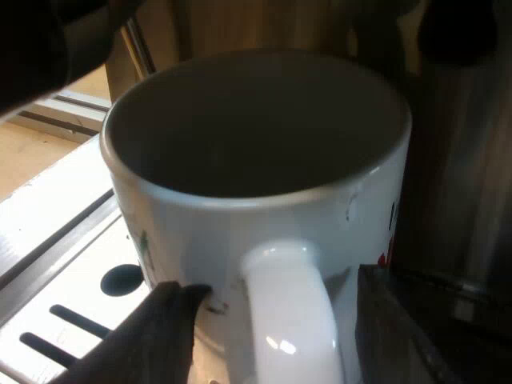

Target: Place mug into machine

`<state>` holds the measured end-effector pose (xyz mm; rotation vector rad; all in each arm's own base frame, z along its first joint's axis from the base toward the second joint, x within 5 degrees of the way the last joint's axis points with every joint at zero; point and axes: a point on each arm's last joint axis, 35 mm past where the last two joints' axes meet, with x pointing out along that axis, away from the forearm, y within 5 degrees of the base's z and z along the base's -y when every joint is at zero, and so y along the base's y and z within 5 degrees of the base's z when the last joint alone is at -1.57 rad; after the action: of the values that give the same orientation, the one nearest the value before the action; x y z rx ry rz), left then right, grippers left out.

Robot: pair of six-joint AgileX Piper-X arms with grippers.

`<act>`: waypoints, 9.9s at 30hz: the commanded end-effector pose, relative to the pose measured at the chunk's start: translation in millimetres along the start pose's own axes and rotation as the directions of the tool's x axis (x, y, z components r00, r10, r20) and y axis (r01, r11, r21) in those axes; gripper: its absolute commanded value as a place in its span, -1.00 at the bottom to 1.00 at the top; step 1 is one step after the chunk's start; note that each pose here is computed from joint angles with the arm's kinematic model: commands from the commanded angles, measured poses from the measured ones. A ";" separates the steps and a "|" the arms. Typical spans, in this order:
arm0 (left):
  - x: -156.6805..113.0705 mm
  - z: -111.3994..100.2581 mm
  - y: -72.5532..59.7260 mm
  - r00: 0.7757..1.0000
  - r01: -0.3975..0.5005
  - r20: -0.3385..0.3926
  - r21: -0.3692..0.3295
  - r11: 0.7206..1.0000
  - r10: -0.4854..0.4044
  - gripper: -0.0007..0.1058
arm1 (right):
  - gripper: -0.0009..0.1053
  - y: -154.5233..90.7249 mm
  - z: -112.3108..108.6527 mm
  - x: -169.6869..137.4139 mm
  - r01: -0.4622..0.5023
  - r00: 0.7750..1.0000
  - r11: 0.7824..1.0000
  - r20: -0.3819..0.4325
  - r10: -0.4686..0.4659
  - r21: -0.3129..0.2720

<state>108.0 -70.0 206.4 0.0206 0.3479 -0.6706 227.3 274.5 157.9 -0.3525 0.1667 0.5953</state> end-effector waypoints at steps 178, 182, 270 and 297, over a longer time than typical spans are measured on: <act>-142.3 98.2 -29.0 0.977 0.100 0.191 -0.038 0.994 -0.091 0.30 | -0.98 53.3 134.5 -82.6 0.218 0.970 0.974 0.097 -0.224 0.065; -142.4 98.1 -29.4 0.976 0.114 0.189 -0.044 0.992 -0.104 0.30 | -0.98 57.1 141.0 -75.4 0.265 0.959 0.964 0.092 -0.266 0.030; -142.5 98.0 -30.4 0.974 0.140 0.187 -0.039 0.989 -0.131 0.30 | -0.98 17.1 139.9 -23.6 0.503 0.860 0.862 0.067 -0.507 0.062; -149.6 104.0 -31.7 0.968 0.142 0.211 -0.032 0.989 -0.132 0.30 | -0.98 62.0 148.4 -61.7 0.417 0.908 0.909 0.063 -0.414 -0.029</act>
<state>14.3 -19.1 352.8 -0.1069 0.1769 -0.7861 150.8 347.2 284.5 -0.4089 0.0332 0.1988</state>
